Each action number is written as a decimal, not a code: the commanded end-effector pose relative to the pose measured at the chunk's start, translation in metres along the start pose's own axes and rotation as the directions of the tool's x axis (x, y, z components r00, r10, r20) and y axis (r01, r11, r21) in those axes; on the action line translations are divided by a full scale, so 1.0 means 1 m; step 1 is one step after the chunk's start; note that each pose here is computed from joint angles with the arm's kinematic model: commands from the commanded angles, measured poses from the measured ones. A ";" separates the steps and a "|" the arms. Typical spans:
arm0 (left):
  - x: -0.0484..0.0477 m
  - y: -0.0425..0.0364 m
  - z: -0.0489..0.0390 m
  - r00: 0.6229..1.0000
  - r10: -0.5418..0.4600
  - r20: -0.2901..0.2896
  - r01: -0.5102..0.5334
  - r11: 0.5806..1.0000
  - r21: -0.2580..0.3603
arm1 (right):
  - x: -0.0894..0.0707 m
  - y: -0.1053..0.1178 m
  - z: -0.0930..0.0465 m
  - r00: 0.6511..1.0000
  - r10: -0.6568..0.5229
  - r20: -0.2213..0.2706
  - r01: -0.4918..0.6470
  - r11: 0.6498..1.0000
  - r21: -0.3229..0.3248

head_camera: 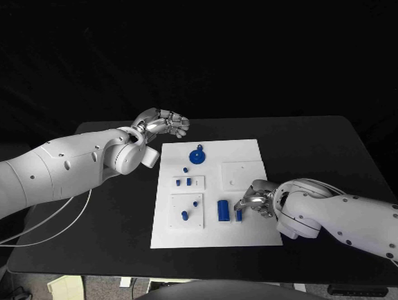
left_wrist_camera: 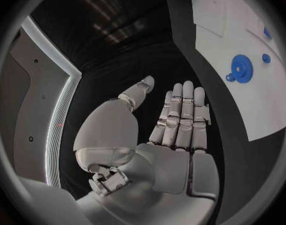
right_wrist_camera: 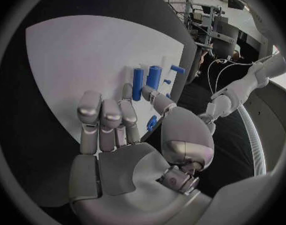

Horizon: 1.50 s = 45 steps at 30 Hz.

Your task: Assemble the parts on the task board

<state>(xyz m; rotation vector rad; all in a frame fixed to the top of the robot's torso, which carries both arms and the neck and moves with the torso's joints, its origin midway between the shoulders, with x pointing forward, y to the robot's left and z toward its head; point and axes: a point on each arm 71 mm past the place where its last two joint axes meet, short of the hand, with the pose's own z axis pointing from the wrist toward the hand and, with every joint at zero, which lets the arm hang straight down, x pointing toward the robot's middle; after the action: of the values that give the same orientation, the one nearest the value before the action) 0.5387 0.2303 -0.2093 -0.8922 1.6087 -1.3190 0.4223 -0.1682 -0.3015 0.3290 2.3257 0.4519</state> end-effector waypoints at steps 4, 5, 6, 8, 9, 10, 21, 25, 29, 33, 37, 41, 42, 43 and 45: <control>0.0018 -0.0015 0.0004 1.000 -0.006 -0.013 0.006 1.000 0.009 | 0.005 0.002 0.001 0.999 -0.020 -0.027 0.020 1.000 -0.012; 0.0018 -0.0015 0.0004 1.000 -0.006 -0.013 0.007 1.000 0.009 | 0.005 0.002 0.001 0.999 -0.021 -0.028 0.021 1.000 -0.012; 0.0017 -0.0015 0.0004 1.000 -0.006 -0.013 0.006 1.000 0.009 | 0.005 0.002 0.001 0.999 -0.021 -0.028 0.021 1.000 -0.012; 0.0017 -0.0015 0.0004 1.000 -0.006 -0.012 0.006 1.000 0.009 | 0.005 0.002 0.001 0.999 -0.021 -0.028 0.021 1.000 -0.013; 0.0017 -0.0015 0.0004 1.000 -0.006 -0.012 0.006 1.000 0.009 | 0.005 0.002 0.001 0.999 -0.021 -0.027 0.021 1.000 -0.012; 0.0017 -0.0015 0.0004 1.000 -0.006 -0.012 0.006 1.000 0.009 | 0.005 0.002 0.001 0.999 -0.022 -0.026 0.021 1.000 -0.013; 0.0016 -0.0014 0.0004 1.000 -0.006 -0.012 0.006 1.000 0.009 | 0.007 0.003 0.001 0.999 -0.023 -0.029 0.023 1.000 -0.020; 0.0017 -0.0014 0.0005 1.000 -0.006 -0.013 0.006 1.000 0.009 | 0.006 0.003 0.001 0.999 -0.022 -0.027 0.021 1.000 -0.023; 0.0009 -0.0013 0.0002 1.000 -0.006 -0.010 0.006 1.000 0.008 | 0.006 0.002 0.001 0.999 -0.020 -0.025 0.020 0.999 -0.027; 0.0009 -0.0013 0.0003 1.000 -0.006 -0.011 0.006 1.000 0.008 | 0.007 0.002 0.001 0.999 -0.027 -0.035 0.026 0.999 -0.032; 0.0013 -0.0013 0.0003 1.000 -0.006 -0.012 0.006 1.000 0.008 | 0.008 0.002 0.001 0.998 -0.049 -0.036 0.047 0.998 -0.036; 0.0011 -0.0013 0.0003 1.000 -0.006 -0.011 0.006 1.000 0.008 | 0.009 0.002 0.002 0.997 -0.069 -0.027 0.068 0.997 -0.036; 0.0011 -0.0013 0.0003 1.000 -0.006 -0.011 0.006 1.000 0.008 | 0.009 0.002 0.003 0.997 -0.077 -0.023 0.076 0.996 -0.036; 0.0012 -0.0013 0.0003 1.000 -0.006 -0.011 0.006 1.000 0.008 | 0.010 0.001 0.003 0.996 -0.081 -0.022 0.080 0.996 -0.036; 0.0013 -0.0013 0.0003 1.000 -0.006 -0.012 0.006 1.000 0.008 | 0.011 0.000 0.004 0.996 -0.082 -0.021 0.081 0.996 -0.034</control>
<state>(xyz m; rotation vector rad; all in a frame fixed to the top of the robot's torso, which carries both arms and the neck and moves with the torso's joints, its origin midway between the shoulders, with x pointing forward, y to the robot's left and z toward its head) 0.5388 0.2309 -0.2094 -0.8931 1.6086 -1.3173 0.4203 -0.1668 -0.3080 0.2768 2.3342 0.4446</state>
